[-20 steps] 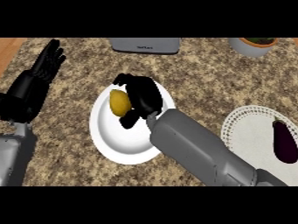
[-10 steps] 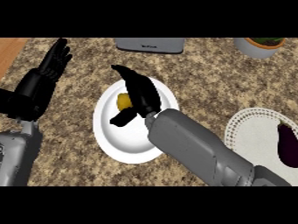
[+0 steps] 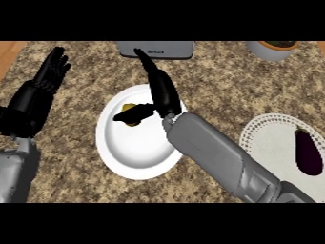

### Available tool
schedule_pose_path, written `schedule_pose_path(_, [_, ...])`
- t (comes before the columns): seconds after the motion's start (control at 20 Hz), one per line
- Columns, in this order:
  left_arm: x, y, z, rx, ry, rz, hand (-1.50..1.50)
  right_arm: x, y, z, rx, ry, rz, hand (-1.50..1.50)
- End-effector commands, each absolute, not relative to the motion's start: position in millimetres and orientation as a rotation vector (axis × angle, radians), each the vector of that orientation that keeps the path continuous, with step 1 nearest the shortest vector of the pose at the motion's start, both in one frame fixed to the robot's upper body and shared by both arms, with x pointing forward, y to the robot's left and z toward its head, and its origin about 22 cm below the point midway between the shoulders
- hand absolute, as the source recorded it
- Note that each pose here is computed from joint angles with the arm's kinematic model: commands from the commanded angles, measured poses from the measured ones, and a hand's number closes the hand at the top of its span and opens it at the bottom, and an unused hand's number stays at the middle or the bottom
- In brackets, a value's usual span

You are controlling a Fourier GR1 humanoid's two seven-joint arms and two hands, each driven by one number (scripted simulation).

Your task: Pick the lemon from the placemat and place it in the plate

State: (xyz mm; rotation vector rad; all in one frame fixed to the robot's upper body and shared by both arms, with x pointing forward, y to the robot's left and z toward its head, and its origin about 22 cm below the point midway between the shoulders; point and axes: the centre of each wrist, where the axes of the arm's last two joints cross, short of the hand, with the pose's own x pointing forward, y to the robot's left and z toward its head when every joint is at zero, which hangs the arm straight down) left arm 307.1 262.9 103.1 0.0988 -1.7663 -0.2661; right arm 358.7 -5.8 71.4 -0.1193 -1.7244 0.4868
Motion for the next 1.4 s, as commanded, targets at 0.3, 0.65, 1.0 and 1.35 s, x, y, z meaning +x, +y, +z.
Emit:
schedule_pose_path(0.3, [297, 284, 105, 0.16, -1.741, -0.233, 0.0, 388, -97, 66, -0.065, -1.755, 0.308, -1.5])
schedule_pose_path(0.65, [298, 278, 111, 0.132, -1.745, -0.218, 0.0, 384, -187, 60, -0.041, -1.762, 0.381, -1.5])
schedule_pose_path(1.0, [304, 282, 104, 0.14, -1.738, -0.228, 0.0, 373, -263, 48, -0.053, -1.786, 0.388, -1.5])
schedule_pose_path(1.35, [294, 272, 98, 0.141, -1.739, -0.232, 0.0, 382, -271, 35, -0.126, -1.801, 0.421, -1.5])
